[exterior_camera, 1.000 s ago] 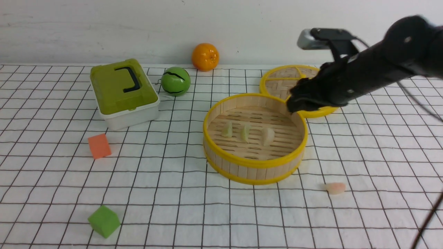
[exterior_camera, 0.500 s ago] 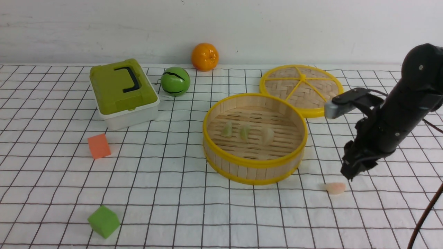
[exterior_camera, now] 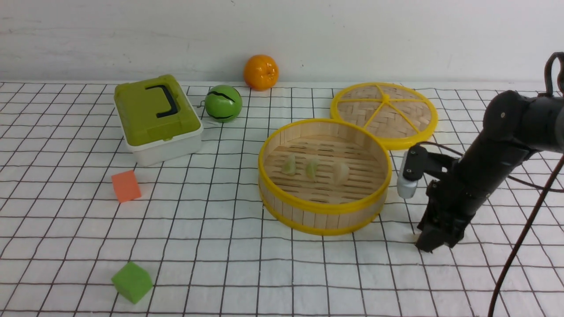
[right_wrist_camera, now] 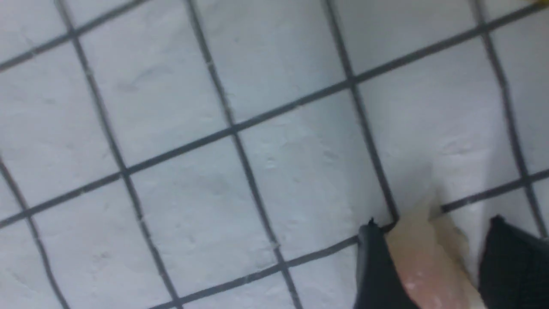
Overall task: Put the dumplings into the steamer on the table with the white tablecloth.
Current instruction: 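Reach for and grasp a dumpling lying on the table beside the steamer, then place the dumpling in the bamboo steamer basket with the right gripper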
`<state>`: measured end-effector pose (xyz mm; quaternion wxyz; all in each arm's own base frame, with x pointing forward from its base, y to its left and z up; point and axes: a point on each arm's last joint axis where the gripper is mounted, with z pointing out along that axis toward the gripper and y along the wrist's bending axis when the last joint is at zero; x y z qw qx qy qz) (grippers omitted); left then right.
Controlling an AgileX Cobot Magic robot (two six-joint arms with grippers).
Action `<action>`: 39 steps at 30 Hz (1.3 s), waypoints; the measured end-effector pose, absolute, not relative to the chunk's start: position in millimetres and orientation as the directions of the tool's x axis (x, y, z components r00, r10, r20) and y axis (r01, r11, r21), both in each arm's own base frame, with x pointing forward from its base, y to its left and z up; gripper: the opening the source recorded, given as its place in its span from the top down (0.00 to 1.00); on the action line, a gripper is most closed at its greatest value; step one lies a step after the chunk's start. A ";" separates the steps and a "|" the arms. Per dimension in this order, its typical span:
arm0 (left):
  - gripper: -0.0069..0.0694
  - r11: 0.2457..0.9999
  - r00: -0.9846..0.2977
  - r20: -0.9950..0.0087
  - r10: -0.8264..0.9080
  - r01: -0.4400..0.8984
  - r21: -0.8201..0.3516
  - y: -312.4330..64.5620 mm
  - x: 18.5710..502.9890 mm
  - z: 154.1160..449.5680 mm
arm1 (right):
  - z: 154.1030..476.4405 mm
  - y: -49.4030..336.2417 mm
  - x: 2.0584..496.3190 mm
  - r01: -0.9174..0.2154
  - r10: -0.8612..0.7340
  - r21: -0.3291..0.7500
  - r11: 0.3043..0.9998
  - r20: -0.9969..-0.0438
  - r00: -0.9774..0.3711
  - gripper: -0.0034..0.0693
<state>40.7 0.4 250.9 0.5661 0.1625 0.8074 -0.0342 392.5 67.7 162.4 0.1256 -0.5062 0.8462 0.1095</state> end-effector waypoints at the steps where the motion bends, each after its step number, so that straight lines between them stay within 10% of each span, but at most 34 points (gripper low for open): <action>1: 0.90 0.945 -0.306 -0.925 0.224 0.301 0.129 0.4 40.7 250.9 | 162.1 67.5 393.0 -0.884 -0.829 0.054 0.465 -0.324 -0.456 0.57; 3: 0.90 0.945 -0.307 -0.925 0.224 0.301 0.129 0.4 40.7 250.9 | 165.0 67.8 393.2 -0.880 -0.823 0.050 0.473 -0.332 -0.461 0.70; 12: 0.89 0.945 -0.307 -0.925 0.224 0.301 0.129 0.4 40.7 250.9 | 232.7 67.9 397.5 -0.761 -0.689 0.028 0.648 -0.404 -0.601 0.71; 18: 0.89 0.945 -0.303 -0.927 0.223 0.302 0.128 0.2 40.8 251.2 | 296.3 90.3 411.7 -0.495 -0.204 0.352 0.795 -0.613 -0.763 0.71; 24: 0.88 0.945 -0.303 -0.927 0.223 0.302 0.128 0.2 40.8 251.2 | 259.4 99.7 444.0 -0.322 0.074 0.559 0.764 -0.572 -0.817 0.71; 39: 0.87 0.945 -0.303 -0.927 0.223 0.302 0.128 0.2 40.8 251.2 | 203.1 107.6 458.7 -0.232 0.096 0.585 0.777 -0.475 -0.875 0.68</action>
